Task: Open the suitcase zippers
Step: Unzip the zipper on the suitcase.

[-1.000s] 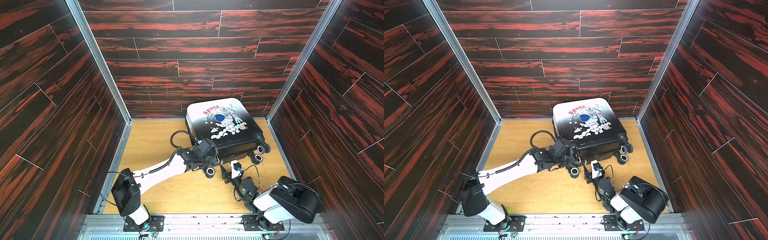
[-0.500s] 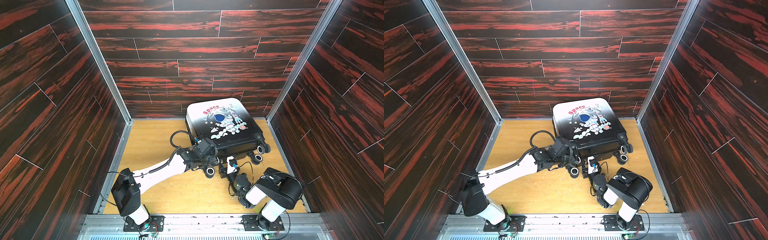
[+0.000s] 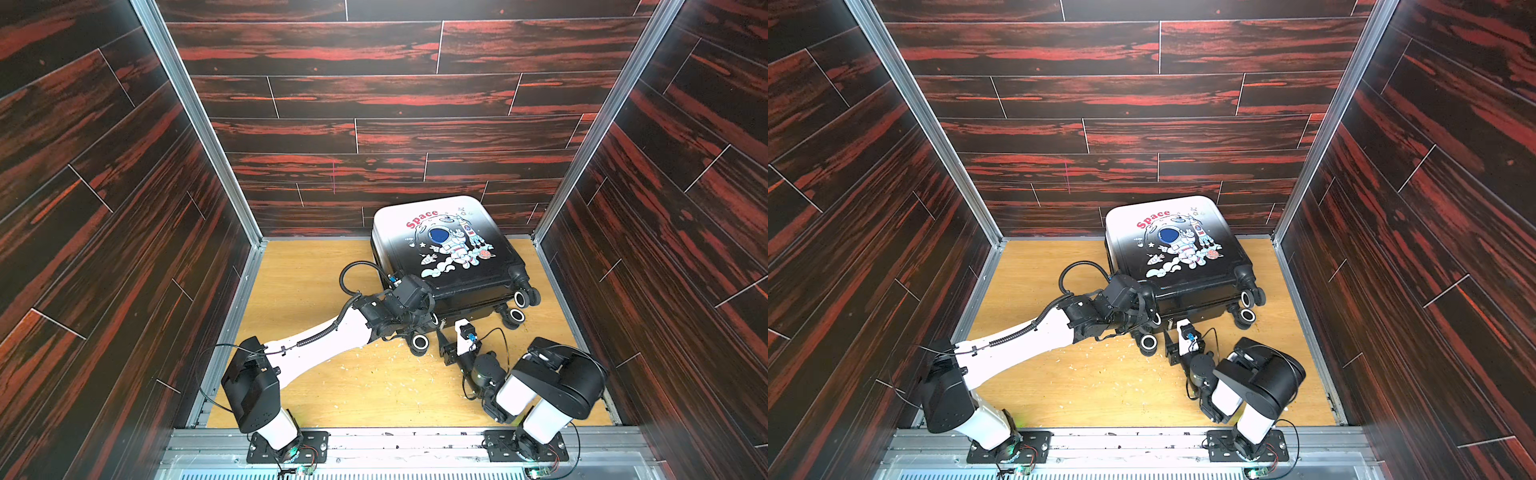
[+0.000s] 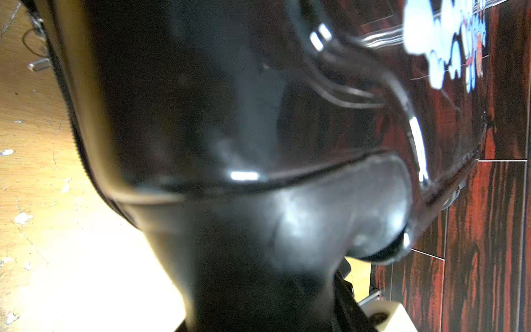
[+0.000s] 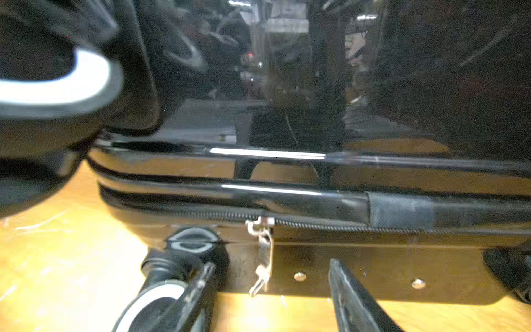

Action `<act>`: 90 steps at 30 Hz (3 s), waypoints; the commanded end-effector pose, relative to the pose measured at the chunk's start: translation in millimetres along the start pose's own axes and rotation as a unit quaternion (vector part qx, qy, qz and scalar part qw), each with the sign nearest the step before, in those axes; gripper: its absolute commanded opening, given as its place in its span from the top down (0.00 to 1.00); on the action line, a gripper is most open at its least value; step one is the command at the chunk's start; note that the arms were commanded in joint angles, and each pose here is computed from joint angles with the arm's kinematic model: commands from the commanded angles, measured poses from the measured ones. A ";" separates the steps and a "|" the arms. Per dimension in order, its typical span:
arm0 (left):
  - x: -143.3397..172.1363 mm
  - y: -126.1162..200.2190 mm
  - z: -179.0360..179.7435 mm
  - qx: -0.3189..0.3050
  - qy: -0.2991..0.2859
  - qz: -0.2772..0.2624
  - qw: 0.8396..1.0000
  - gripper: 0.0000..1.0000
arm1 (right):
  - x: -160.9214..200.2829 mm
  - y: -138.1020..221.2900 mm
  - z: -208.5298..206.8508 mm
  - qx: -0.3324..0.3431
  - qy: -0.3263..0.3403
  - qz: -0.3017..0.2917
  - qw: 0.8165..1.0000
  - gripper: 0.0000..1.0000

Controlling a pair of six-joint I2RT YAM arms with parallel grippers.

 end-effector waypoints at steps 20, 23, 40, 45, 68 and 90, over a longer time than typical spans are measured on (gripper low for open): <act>-23.8 38.7 -33.0 0.093 0.007 -0.053 0.994 1.00 | -2.1 -38.1 6.0 -0.001 0.023 -0.009 1.000 0.65; -23.7 39.3 -31.3 0.092 0.007 -0.054 0.994 1.00 | -1.4 -38.2 5.3 -0.004 0.023 -0.008 1.000 0.83; -52.5 81.9 23.0 0.031 0.035 -0.132 0.990 1.00 | -11.4 -11.0 -29.1 0.081 0.041 0.007 0.996 1.00; -68.1 105.0 48.4 0.005 0.061 -0.170 0.984 1.00 | -15.2 -10.1 -35.5 0.109 0.027 0.009 0.994 1.00; -142.2 192.5 94.9 -0.079 0.118 -0.283 0.949 1.00 | -61.6 -3.6 -3.6 0.095 0.167 -0.070 0.979 1.00; -157.2 228.2 140.4 -0.195 0.120 -0.341 0.912 1.00 | -87.3 9.3 13.3 0.025 0.192 -0.080 0.978 1.00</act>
Point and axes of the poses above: each gripper's point midway between its finger pads, its own y axis back along the fingers, its own z axis along the line the jaws close on, x = y × z, the point moved 6 cm from there along y, back along the fingers, and after that the axes turned 1 degree about y, right-handed, at the moved point
